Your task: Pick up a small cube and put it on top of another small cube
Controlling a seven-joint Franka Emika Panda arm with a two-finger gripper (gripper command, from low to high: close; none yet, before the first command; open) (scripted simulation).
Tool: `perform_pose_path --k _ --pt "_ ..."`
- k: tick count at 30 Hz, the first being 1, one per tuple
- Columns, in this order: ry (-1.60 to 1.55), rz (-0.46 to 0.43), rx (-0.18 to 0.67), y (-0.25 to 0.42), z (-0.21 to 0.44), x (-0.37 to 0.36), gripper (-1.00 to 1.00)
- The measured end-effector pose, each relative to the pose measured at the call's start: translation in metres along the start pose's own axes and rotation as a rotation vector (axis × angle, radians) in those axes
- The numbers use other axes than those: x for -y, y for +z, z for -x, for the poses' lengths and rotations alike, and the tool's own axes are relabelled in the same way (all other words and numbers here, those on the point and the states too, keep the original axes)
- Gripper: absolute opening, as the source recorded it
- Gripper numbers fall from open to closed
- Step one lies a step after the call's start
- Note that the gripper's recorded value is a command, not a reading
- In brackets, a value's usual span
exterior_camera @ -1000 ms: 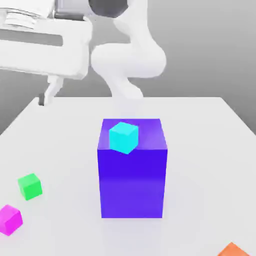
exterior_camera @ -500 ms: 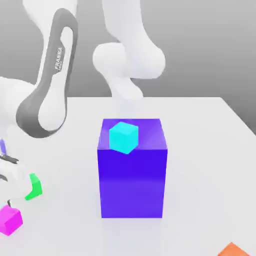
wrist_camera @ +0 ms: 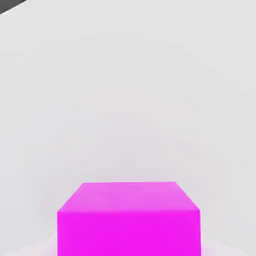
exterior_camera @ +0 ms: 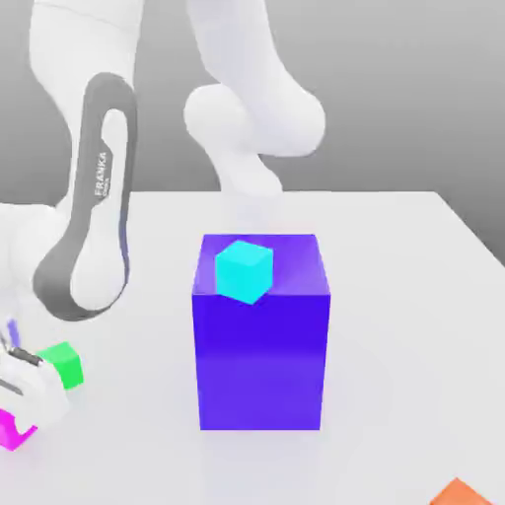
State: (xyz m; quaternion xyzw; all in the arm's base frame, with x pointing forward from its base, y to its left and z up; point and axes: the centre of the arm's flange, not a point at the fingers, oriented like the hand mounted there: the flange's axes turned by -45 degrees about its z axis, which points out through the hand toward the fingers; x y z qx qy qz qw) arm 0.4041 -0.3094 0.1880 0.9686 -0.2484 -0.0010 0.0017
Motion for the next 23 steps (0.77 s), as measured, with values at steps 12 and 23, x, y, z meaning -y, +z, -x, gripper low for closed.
perform_pose_path --k 12,23 --pt "0.623 0.019 -0.004 -0.052 0.100 -0.050 -1.00" --pt "0.723 -0.005 -0.001 0.004 0.116 -0.047 1.00"
